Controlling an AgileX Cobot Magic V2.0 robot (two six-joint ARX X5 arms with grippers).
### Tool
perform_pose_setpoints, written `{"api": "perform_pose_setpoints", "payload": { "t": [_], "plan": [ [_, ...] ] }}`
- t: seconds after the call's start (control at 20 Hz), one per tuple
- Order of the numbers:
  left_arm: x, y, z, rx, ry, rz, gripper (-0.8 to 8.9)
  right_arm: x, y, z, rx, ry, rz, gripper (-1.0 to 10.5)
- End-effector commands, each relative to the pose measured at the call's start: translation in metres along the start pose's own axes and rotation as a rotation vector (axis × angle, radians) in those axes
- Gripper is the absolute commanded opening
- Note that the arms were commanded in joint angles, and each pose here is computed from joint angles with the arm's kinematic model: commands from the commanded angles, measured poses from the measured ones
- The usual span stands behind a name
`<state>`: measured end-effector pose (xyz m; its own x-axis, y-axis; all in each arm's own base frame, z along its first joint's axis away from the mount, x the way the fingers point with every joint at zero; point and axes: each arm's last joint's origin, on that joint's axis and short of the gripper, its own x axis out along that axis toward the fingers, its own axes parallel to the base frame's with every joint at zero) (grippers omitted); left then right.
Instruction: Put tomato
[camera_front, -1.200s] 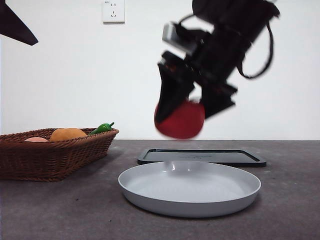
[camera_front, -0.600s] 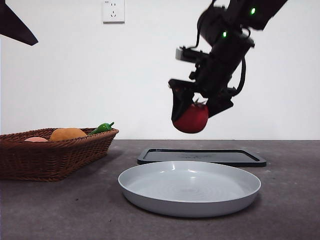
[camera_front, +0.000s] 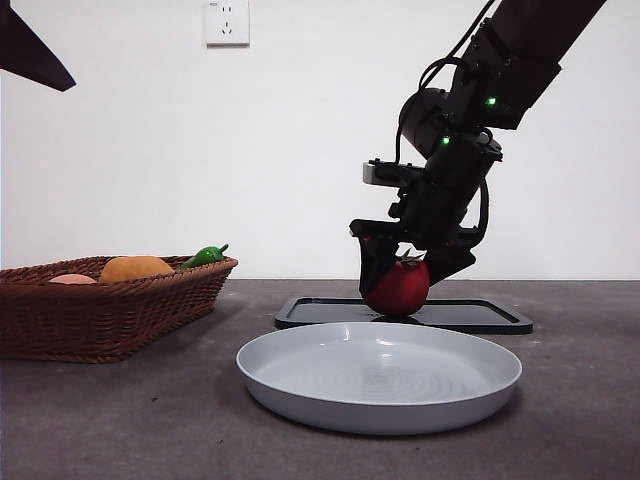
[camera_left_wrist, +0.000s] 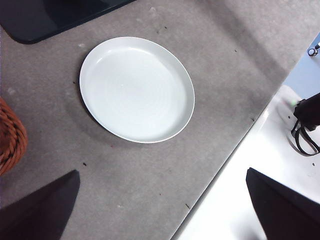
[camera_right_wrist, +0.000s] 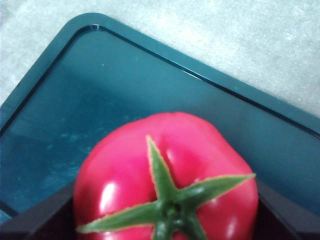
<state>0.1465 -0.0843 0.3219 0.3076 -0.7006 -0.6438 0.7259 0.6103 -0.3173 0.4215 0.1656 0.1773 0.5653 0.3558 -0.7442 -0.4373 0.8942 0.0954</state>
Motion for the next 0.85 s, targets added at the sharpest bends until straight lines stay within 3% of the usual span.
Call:
{"api": "perform_pose_setpoints", "payload": {
  "t": [0.05,0.25,0.6,0.85],
  "plan": [
    [-0.003,-0.002,0.005,0.018,-0.013,-0.007,5.30,0.008,0.001,0.000,-0.007,0.010,0.002,2.8],
    [-0.003,-0.002,0.005,0.019,-0.013,-0.007,5.30,0.008,0.001,-0.001,-0.004,0.024,0.003,4.9],
    [-0.003,-0.002,0.005,0.019,-0.013,-0.007,5.30,-0.019,0.004,0.007,0.028,0.042,0.001,5.4],
    [-0.003,-0.002,0.005,0.019,-0.013,-0.007,5.30,-0.100,0.015,0.027,0.018,-0.009,0.006,5.4]
  ]
}}
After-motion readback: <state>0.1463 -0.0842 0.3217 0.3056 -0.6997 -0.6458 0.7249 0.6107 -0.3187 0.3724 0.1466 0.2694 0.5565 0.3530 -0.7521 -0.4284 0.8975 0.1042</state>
